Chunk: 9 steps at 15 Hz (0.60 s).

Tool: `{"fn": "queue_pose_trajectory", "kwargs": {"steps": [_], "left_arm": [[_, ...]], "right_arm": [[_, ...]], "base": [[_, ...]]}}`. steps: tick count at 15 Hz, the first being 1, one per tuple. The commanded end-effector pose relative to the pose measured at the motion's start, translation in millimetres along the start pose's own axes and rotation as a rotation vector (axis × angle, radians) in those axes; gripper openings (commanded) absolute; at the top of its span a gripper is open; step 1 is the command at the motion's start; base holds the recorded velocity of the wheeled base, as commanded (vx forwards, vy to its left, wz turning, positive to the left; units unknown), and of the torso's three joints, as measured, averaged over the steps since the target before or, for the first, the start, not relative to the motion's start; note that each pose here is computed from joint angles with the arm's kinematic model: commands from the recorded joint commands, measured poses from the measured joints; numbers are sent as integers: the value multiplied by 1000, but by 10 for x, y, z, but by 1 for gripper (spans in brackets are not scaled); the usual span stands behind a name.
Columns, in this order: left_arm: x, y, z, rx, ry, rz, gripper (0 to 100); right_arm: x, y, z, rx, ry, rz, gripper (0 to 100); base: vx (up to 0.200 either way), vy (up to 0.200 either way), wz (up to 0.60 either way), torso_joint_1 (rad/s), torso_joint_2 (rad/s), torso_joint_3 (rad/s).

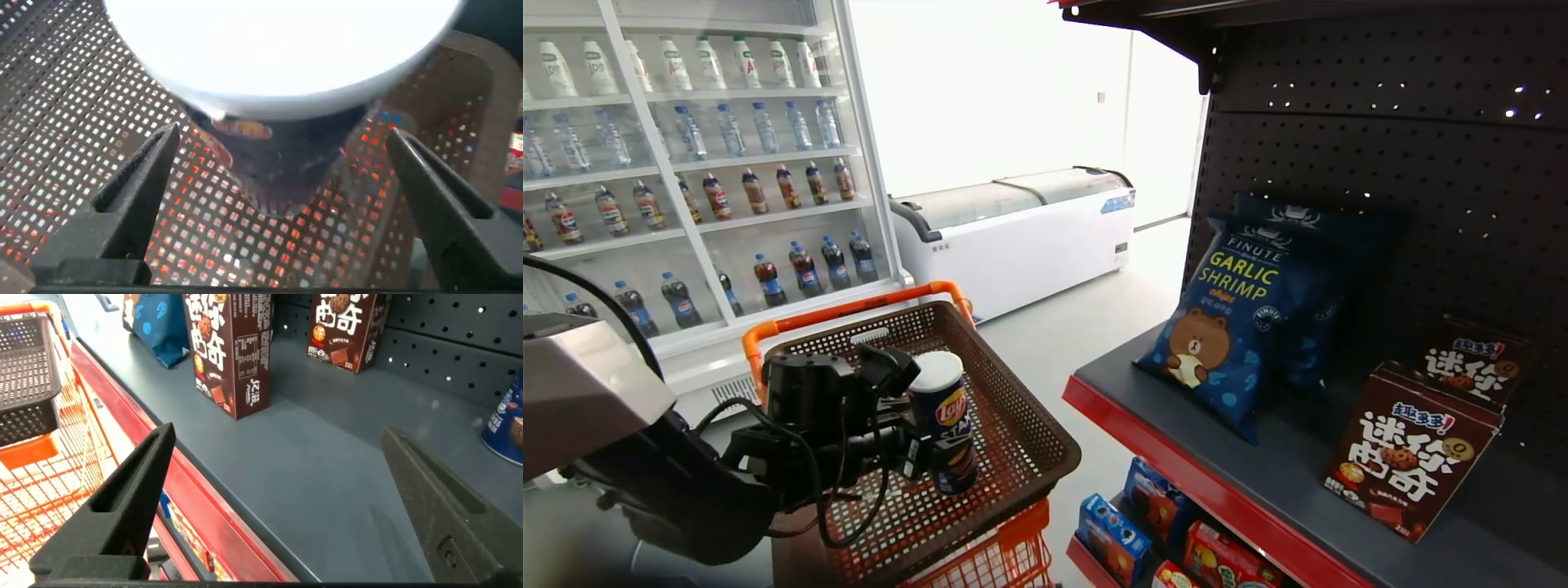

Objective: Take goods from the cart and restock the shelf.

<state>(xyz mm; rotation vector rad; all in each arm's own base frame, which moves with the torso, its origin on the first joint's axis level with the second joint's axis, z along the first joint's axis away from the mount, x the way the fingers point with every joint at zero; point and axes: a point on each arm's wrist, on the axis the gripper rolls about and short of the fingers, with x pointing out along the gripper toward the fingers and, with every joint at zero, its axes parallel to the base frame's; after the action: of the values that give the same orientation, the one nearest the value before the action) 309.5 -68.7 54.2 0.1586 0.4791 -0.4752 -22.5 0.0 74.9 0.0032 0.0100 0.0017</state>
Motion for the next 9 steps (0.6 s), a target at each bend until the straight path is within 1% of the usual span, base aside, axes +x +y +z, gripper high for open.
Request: {"fn": "queue_pose_trajectory", "kwargs": {"steps": [1, 2, 3, 4, 5, 6, 7, 9], "left_arm": [[195, 16, -105, -7, 29, -7, 100], [276, 42, -70, 1, -3, -1, 100], [325, 53, -42, 8, -22, 1, 100], [419, 47, 53, 23, -63, -3, 100], [460, 47, 101, 29, -80, -4, 100], [482, 51, 129, 33, -86, -5, 100], [507, 29, 142, 37, -88, -11, 100], [538, 2, 108, 37, -75, -21, 100]], "right_arm": [[1, 0, 0, 0, 1, 0, 100], [1, 0, 0, 0, 1, 0, 100], [1, 0, 0, 0, 1, 0, 100], [1, 0, 0, 0, 1, 0, 100], [1, 0, 0, 0, 1, 0, 100], [1, 0, 0, 0, 1, 0, 100], [1, 0, 0, 0, 1, 0, 100], [1, 0, 0, -2, 1, 0, 100]], "base": [[0, 0, 0, 0, 0, 0], [0, 0, 0, 0, 0, 0], [0, 0, 0, 0, 0, 0], [0, 0, 0, 0, 0, 0], [0, 0, 0, 0, 0, 0], [0, 0, 0, 0, 0, 0], [0, 0, 0, 0, 0, 0], [0, 0, 0, 0, 0, 0]]}}
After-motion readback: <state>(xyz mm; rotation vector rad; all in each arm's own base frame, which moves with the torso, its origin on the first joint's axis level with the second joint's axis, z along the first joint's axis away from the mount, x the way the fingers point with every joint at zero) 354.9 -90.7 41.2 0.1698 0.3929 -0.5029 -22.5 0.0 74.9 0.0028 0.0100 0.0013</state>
